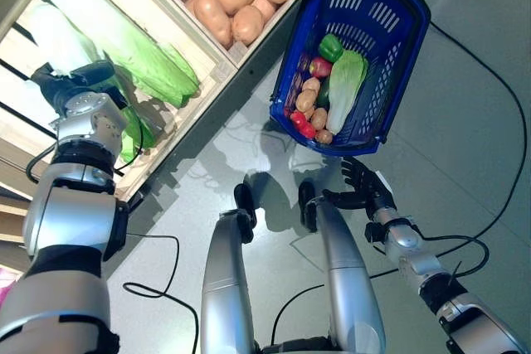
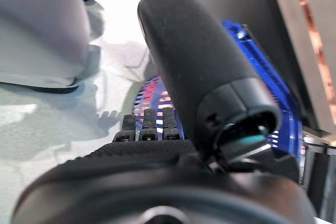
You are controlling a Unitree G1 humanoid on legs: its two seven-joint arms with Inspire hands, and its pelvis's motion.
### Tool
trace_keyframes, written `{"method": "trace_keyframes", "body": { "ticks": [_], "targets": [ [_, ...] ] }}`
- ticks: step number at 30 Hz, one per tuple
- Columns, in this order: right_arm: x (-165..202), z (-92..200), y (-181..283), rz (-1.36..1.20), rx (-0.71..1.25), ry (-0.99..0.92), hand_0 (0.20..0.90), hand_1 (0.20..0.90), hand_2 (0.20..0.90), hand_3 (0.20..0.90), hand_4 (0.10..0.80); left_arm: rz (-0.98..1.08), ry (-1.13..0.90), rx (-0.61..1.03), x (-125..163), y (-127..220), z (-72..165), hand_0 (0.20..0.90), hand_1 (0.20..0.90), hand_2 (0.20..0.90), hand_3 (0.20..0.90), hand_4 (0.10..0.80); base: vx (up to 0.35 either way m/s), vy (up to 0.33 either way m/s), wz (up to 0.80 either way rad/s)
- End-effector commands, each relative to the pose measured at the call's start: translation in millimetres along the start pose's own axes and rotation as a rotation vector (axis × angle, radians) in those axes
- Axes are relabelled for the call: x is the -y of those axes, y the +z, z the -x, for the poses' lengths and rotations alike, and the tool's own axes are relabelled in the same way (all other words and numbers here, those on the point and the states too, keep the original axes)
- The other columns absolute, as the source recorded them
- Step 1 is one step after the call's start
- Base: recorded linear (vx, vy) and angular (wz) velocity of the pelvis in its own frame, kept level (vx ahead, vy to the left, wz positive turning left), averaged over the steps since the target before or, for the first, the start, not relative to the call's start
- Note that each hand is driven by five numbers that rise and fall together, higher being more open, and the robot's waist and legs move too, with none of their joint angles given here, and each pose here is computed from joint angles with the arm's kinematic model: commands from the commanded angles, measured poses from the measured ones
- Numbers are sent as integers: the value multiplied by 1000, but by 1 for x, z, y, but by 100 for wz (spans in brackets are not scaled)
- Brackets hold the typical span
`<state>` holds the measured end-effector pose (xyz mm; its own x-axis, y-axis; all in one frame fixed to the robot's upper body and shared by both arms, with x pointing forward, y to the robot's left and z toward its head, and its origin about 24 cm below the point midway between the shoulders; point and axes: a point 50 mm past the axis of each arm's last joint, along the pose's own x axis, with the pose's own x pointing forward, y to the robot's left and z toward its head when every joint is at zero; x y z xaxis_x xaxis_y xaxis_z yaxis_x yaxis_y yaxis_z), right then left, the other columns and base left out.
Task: Put vegetables into the basket
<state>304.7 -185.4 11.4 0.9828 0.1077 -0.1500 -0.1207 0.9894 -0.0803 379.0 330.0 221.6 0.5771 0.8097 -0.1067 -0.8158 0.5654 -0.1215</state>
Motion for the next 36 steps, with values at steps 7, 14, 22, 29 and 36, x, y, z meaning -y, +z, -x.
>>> {"method": "trace_keyframes", "body": {
  "ticks": [7,14,22,29,36],
  "targets": [
    [-22,7,19,-88,172,73,900,900,900,900,800,-36,63,190,-27,8,-8,300,300,300,300,400,-15,-124,-1],
    [-28,19,11,-130,168,74,900,900,900,900,800,-139,11,158,-46,-46,-9,300,300,300,300,400,54,-111,9],
    [-29,32,11,-212,208,75,900,900,900,900,800,-114,-147,173,-66,-126,27,300,300,300,300,400,49,-133,12],
    [-27,46,-3,-294,173,94,900,900,900,900,800,-60,-350,267,-60,-147,68,300,300,300,300,400,89,-102,12],
    [-30,50,14,-466,267,224,900,900,900,900,800,-90,-586,462,-48,-131,109,300,300,300,300,400,28,-86,4]
  ]
}}
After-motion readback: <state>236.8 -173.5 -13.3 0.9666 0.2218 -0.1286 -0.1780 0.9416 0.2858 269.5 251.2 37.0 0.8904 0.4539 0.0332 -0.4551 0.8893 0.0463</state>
